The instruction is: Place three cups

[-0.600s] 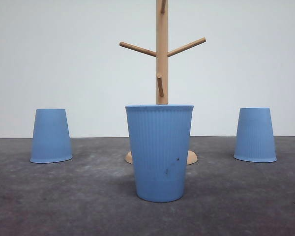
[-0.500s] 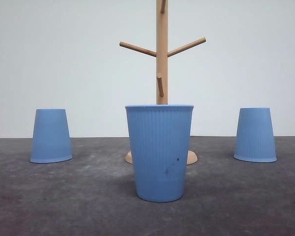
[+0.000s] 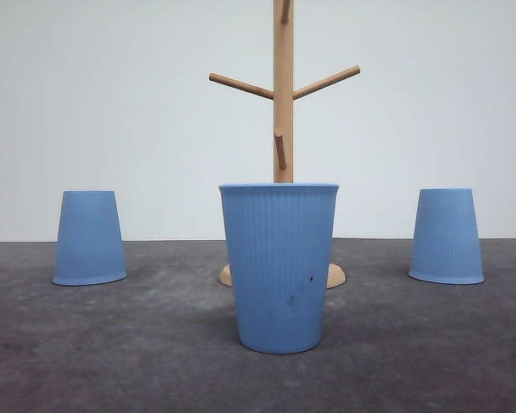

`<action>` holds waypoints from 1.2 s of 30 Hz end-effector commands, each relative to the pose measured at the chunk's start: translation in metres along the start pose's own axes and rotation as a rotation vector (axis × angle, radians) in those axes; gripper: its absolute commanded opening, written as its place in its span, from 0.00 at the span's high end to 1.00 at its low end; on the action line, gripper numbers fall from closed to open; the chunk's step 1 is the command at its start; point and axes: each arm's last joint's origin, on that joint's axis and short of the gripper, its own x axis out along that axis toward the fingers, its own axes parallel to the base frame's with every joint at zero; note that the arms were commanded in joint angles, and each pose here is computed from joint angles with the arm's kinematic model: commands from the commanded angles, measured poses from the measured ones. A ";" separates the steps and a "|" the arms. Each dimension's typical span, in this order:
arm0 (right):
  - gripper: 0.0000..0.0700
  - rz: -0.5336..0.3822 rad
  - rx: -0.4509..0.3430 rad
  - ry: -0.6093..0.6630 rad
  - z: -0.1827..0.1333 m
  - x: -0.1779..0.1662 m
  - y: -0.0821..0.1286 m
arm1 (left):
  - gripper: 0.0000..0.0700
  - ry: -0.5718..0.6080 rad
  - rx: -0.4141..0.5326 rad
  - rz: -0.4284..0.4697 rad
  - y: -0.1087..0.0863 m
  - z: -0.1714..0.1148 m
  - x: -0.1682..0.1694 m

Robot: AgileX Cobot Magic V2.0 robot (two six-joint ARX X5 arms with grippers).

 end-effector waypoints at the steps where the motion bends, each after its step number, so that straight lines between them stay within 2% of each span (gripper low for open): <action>1: 0.98 -0.002 0.011 -0.012 0.000 0.000 0.000 | 0.98 0.017 -0.001 -0.001 0.000 -0.005 0.001; 19: 0.98 -0.001 0.011 -0.027 0.002 0.000 0.000 | 0.98 0.016 0.002 -0.001 0.000 -0.005 0.001; 23: 0.98 0.001 0.009 -0.077 0.007 0.000 0.000 | 0.98 0.015 -0.004 -0.001 0.000 -0.005 0.001; 26: 0.99 0.007 0.045 -0.130 0.013 -0.001 0.000 | 0.99 0.010 -0.046 -0.002 0.000 -0.003 0.001; 30: 0.99 0.005 0.128 -0.125 0.022 -0.004 0.001 | 0.99 -0.038 -0.096 -0.021 -0.002 0.015 -0.005; 36: 0.99 0.004 0.168 -0.041 0.055 -0.006 0.003 | 0.98 -0.117 -0.151 -0.037 -0.008 0.063 -0.018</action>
